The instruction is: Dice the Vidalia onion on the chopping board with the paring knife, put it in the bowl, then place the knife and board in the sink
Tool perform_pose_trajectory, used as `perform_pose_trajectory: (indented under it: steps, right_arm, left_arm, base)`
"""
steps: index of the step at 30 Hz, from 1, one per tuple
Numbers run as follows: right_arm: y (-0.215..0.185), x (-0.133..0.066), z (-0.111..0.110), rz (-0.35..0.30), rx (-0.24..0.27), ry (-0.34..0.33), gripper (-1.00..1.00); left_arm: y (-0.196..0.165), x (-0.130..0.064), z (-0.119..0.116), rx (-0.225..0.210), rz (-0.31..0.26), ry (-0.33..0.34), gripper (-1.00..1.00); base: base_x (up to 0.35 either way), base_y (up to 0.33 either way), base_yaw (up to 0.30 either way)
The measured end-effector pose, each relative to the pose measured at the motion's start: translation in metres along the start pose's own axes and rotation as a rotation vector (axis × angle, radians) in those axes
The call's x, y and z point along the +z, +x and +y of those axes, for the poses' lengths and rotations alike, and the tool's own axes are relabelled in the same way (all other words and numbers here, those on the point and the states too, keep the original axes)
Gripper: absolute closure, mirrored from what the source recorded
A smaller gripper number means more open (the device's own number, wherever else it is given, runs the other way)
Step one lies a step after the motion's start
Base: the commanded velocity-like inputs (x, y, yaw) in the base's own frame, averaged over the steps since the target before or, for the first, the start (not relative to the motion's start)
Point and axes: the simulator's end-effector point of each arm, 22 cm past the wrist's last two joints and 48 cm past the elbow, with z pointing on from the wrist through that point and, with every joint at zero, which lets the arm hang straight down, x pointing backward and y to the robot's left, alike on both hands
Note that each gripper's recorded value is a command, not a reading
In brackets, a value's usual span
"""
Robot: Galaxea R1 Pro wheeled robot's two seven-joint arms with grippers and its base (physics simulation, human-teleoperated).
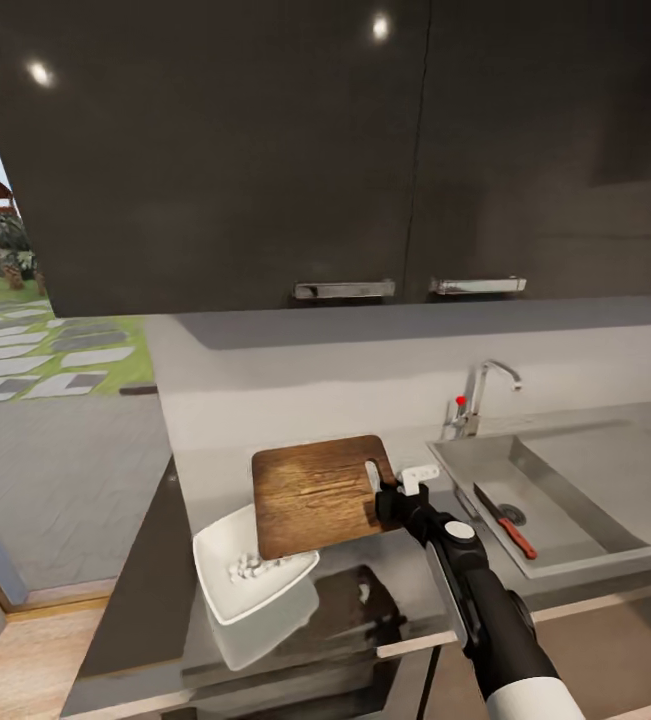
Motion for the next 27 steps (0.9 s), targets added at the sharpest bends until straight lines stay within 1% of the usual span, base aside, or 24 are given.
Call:
perform_pose_trajectory:
  steps: [5,11,27]
  right_arm:
    - [-0.0012,0.0008,0.0037,0.001,0.008,0.006,1.0]
    - [-0.0016,0.001,-0.0032,0.0,0.012,0.048,1.0]
    - [-0.0018,0.0009,-0.0038,0.0,0.015,0.051,1.0]
  left_arm:
    - [0.0,0.0,0.0,0.0,0.0,0.0,-1.0]
    - [0.0031,-0.0014,0.0006,0.003,0.008,0.0,-1.0]
    - [0.0049,-0.0024,-0.0007,0.001,0.012,0.0,-1.0]
  base:
    - [0.0,-0.323,0.0]
    - [0.0,-0.323,0.0]
    - [0.0,-0.323,0.0]
